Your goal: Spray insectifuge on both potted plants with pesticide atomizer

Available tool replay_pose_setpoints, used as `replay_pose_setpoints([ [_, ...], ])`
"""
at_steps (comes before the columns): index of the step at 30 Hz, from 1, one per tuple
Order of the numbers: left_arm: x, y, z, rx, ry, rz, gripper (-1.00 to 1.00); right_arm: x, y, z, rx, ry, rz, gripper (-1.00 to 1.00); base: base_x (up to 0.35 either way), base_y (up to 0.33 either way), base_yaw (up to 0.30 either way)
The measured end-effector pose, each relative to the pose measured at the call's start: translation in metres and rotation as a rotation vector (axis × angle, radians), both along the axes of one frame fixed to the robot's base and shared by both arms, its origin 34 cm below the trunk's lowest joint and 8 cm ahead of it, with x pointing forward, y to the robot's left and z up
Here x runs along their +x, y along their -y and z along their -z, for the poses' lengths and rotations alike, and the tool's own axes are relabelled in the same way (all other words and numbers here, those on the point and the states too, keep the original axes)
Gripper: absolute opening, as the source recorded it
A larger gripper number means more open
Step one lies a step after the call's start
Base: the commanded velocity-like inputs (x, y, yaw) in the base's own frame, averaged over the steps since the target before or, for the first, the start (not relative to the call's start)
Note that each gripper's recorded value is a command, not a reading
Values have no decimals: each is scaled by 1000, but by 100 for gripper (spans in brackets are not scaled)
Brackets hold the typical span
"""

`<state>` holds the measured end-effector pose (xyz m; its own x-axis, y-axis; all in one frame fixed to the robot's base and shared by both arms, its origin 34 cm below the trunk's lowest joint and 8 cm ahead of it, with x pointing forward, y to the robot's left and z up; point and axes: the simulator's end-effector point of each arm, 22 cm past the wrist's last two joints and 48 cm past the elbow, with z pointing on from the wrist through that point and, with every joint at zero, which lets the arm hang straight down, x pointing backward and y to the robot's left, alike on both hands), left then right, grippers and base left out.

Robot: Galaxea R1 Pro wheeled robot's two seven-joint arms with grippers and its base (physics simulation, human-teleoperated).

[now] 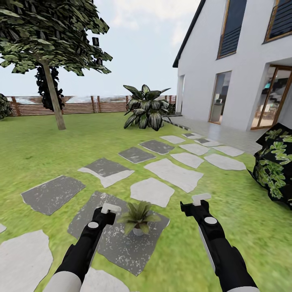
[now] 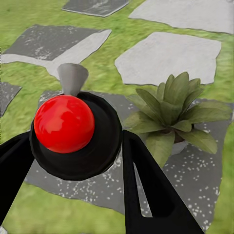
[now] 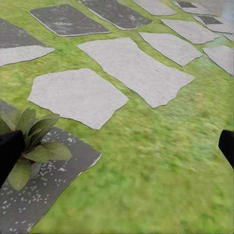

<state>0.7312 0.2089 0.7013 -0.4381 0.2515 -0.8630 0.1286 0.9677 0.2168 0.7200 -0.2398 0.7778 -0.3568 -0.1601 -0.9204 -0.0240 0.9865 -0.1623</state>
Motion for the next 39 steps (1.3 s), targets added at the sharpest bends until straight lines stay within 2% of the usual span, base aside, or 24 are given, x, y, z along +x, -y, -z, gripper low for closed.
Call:
replay_pose_setpoints([
  [39,8,0,-73,1,-1,0,-100,8,0,-73,-1,-2,0,100,0,0,0],
])
